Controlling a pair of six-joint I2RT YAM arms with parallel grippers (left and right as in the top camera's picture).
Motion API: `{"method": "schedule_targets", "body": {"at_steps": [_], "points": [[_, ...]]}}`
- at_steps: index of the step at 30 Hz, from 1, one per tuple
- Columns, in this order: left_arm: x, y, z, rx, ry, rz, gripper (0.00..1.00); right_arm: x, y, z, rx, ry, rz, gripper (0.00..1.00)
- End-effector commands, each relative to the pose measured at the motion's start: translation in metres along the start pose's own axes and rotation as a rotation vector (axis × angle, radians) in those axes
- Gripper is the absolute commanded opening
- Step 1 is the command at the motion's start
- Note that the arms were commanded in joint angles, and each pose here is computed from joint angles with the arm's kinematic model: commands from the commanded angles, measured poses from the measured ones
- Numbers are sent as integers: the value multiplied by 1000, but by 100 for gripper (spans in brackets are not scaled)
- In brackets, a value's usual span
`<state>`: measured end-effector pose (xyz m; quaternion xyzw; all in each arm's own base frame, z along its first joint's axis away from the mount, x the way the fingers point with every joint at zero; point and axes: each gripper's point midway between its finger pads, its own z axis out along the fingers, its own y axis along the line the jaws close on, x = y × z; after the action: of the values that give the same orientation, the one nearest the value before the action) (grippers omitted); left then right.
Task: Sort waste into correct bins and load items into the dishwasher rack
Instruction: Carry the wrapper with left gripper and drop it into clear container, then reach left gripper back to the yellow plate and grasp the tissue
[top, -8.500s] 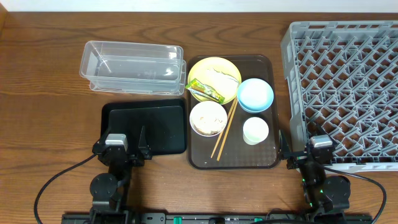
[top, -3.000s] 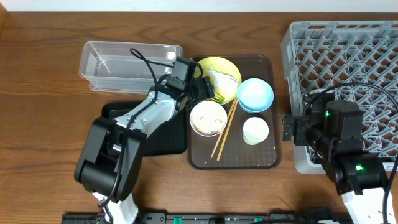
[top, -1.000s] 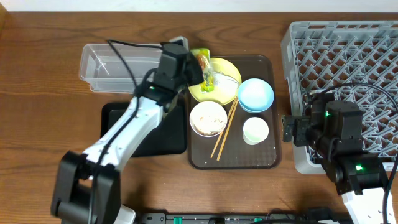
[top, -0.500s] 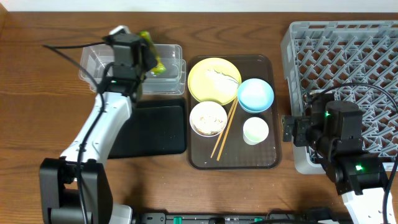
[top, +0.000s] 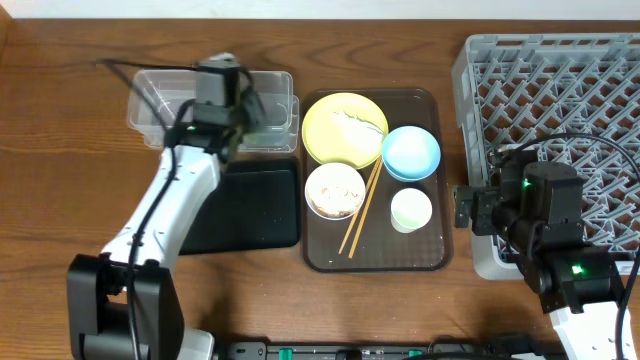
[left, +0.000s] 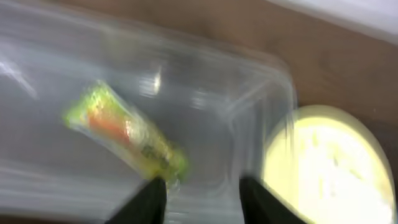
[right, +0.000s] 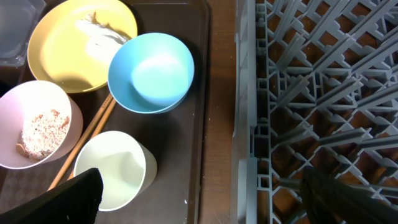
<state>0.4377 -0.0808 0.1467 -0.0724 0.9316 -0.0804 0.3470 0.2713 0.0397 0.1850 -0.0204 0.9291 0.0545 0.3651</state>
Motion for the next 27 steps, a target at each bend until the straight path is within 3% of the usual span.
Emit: {"method": "schedule_targets", "body": {"at_steps": [1, 7, 10, 15, 27], "points": [[-17, -43, -27, 80, -23, 305, 41, -8, 1, -5, -5, -21, -13, 99], [-20, -100, -37, 166, -108, 631, 52, -7, 1, -5, -5, -20, -13, 99], [-24, -124, -25, 201, -163, 657, 64, -7, 1, -5, -5, -20, -13, 99], [-9, -150, 16, 236, -172, 685, 67, -7, 1, -5, -5, -17, -13, 99], [63, -180, 92, 279, -68, 802, 79, -7, 1, -5, -5, -17, -13, 99]]}}
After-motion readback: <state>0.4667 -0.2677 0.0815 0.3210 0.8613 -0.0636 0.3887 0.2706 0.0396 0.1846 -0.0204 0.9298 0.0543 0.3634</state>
